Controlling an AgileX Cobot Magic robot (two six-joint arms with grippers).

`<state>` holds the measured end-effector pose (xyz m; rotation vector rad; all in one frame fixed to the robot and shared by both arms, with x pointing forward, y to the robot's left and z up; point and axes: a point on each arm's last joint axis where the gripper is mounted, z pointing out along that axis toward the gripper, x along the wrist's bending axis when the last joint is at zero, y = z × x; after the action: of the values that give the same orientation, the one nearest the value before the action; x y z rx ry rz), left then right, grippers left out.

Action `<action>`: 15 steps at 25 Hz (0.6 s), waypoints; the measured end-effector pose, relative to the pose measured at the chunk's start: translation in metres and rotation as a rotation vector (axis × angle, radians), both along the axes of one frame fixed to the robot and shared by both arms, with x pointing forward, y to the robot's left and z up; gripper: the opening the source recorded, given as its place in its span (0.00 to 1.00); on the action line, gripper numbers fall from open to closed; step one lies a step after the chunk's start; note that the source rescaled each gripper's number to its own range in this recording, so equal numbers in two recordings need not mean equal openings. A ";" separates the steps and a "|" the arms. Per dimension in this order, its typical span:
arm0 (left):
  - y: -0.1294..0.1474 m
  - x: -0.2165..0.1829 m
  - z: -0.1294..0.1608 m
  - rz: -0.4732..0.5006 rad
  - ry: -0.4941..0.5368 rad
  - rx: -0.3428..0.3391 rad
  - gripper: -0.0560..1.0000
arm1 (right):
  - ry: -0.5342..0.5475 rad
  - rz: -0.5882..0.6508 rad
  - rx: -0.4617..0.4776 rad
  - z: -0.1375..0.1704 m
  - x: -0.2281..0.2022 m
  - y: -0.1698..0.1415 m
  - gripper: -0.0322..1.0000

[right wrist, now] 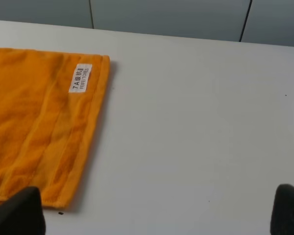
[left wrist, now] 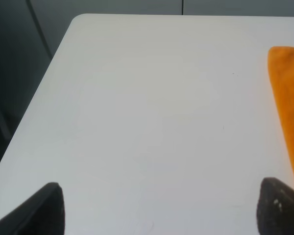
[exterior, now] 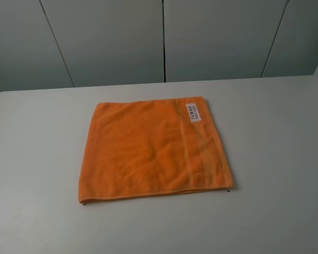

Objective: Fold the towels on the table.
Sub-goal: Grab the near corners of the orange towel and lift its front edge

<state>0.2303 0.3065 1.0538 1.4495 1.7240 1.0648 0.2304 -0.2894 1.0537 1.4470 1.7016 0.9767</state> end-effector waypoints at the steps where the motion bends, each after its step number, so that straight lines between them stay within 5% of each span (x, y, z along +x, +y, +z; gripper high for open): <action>1: 0.000 0.000 0.000 0.000 0.000 0.000 1.00 | 0.000 0.000 0.000 0.000 0.000 0.000 1.00; 15: 0.000 0.000 0.000 0.000 0.000 0.000 1.00 | 0.000 0.000 0.000 0.000 0.000 0.000 1.00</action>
<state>0.2303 0.3065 1.0538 1.4495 1.7240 1.0648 0.2304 -0.2894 1.0537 1.4470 1.7016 0.9767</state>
